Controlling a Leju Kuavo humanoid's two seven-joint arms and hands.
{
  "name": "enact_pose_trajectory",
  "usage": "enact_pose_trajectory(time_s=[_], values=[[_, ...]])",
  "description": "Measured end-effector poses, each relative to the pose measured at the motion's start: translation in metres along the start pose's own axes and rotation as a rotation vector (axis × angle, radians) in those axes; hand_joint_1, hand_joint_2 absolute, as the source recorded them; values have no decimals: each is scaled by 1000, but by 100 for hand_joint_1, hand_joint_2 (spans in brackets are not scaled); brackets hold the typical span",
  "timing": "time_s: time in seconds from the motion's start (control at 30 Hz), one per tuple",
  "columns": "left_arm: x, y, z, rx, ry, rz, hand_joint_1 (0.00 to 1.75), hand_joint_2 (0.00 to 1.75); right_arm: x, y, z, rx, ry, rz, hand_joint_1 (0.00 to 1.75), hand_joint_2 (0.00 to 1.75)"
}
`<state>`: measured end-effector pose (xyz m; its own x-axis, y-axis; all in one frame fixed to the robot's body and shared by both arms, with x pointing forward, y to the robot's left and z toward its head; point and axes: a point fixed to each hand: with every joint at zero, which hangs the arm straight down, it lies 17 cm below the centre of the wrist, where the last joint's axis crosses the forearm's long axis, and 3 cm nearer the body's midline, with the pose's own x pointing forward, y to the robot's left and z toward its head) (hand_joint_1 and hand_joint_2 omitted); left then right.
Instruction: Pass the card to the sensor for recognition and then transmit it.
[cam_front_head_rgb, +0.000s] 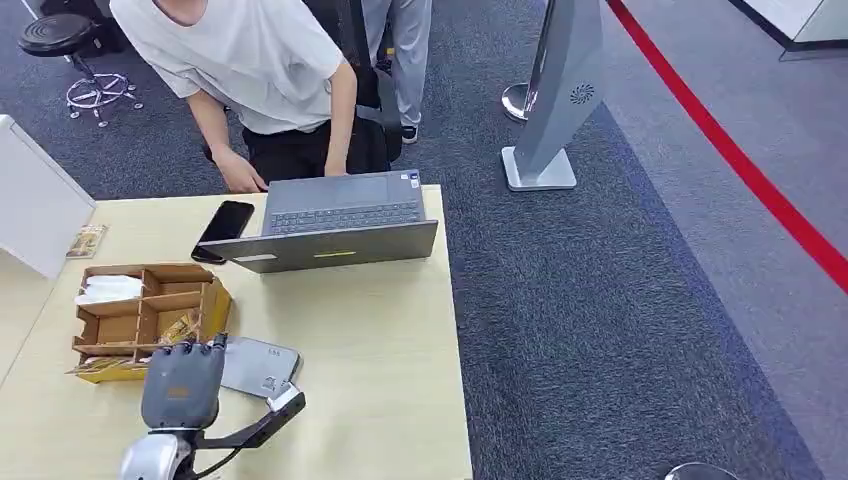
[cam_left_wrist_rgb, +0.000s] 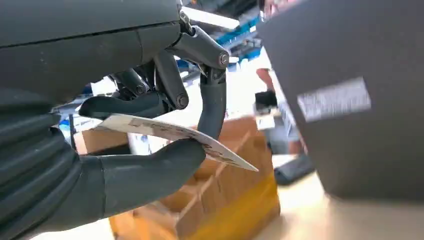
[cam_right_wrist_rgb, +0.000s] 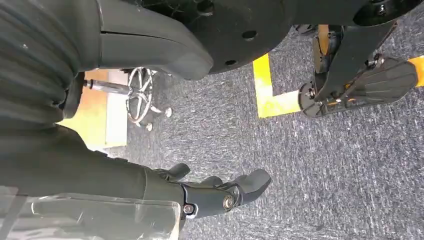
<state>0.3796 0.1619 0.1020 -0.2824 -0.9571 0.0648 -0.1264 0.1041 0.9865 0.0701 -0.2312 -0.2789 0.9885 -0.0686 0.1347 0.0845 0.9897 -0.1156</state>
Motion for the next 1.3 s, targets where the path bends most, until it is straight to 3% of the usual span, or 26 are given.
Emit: enact_pose_trajectory(time_s=[0.13,0.3,1.3], values=[[6,33,-6,116,-20,15,175,175,0,1,0,0,0,6,0,175],[8,44,-7,146,-27,19,175,175,0,1,0,1,-1,13,0,175],[8,48,-8,157,-29,21,175,175,0,1,0,1,-1,13,0,175]])
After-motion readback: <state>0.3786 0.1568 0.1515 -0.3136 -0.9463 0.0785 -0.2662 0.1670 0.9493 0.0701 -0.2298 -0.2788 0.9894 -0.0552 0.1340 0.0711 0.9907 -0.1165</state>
